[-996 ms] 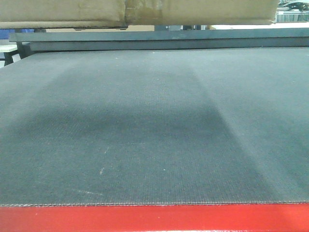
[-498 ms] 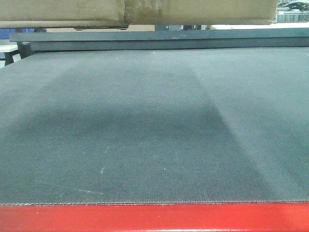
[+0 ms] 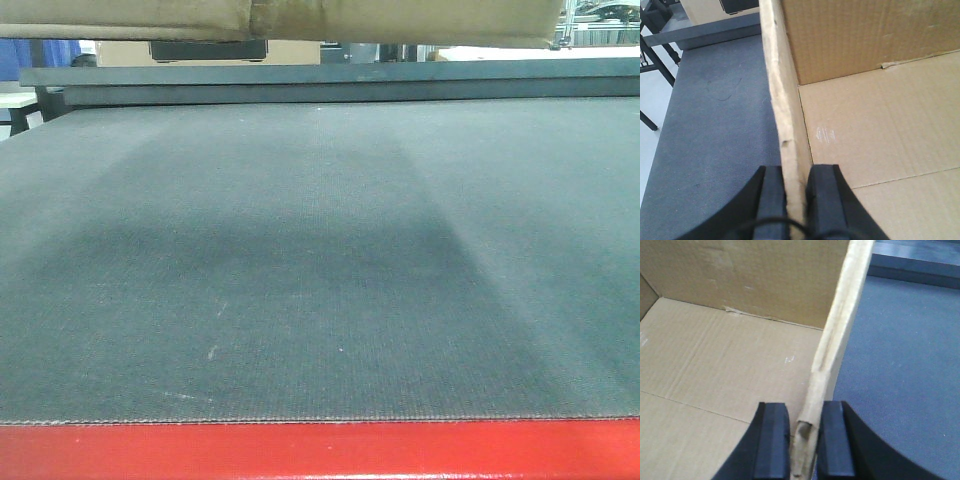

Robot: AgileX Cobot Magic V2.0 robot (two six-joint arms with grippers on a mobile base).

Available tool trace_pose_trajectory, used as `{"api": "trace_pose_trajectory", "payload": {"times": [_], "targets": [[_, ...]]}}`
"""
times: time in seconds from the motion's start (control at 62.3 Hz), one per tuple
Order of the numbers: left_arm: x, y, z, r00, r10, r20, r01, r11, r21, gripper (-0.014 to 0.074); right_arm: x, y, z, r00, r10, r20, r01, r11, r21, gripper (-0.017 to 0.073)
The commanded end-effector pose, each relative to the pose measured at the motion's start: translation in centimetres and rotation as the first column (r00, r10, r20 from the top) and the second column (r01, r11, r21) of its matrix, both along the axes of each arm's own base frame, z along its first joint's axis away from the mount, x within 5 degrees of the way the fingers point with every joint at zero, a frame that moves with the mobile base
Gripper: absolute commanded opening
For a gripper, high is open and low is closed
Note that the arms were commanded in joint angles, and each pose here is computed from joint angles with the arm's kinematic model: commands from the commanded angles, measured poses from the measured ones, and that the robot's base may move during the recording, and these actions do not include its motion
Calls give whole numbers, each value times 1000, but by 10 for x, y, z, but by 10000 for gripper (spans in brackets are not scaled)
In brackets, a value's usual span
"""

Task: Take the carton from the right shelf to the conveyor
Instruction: 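Lower the carton onto the belt and open both grippers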

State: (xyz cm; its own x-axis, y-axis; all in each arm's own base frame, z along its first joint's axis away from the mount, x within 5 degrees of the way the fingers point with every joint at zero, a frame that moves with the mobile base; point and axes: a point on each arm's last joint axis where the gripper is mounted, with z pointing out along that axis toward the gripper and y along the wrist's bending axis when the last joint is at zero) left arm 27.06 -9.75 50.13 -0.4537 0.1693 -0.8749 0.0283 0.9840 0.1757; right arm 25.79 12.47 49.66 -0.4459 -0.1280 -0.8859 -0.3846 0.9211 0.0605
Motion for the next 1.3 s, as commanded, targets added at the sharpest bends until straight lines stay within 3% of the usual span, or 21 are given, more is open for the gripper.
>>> {"api": "trace_pose_trajectory", "payload": {"times": [0.0,0.273,0.434,0.546,0.674,0.964,1.044,1.108,1.188,1.269,1.285], "targets": [[-1,1,10,996,-22,81,21,1000,14,-16,-6,-1,10,998,18,53,-20,999,28,-59],[-1,-1,8,997,-29,65,29,1000,-2,-16,-6,-1,9,999,18,46,-19,1000,25,-59],[8,0,-1,999,-42,1,42,994,-100,-16,6,-1,0,1000,-1,11,1,1000,8,-59],[27,6,-18,997,-22,-73,10,986,-168,-16,30,-2,-21,997,-36,-68,34,999,-29,-59],[50,8,-45,991,-3,-131,-19,987,-162,-16,59,0,-54,985,-70,-156,59,996,-71,-59],[84,-7,-111,975,-38,-217,11,993,-121,-12,105,14,-118,964,-90,-250,59,990,-127,-24],[91,-9,-122,971,-38,-238,12,994,-112,55,111,16,-126,961,-91,-262,57,990,-132,96],[95,-11,-128,967,-38,-252,11,994,-107,153,113,17,-129,959,-91,-267,57,989,-134,250],[98,-11,-132,964,-36,-264,9,995,-103,393,114,17,-129,961,-90,-262,57,990,-132,482],[98,-12,-132,964,-37,-262,10,995,-104,635,113,16,-125,966,-88,-244,59,991,-124,579],[98,-12,-132,965,-37,-260,10,994,-104,621,112,16,-124,966,-88,-243,59,991,-123,575]]}}
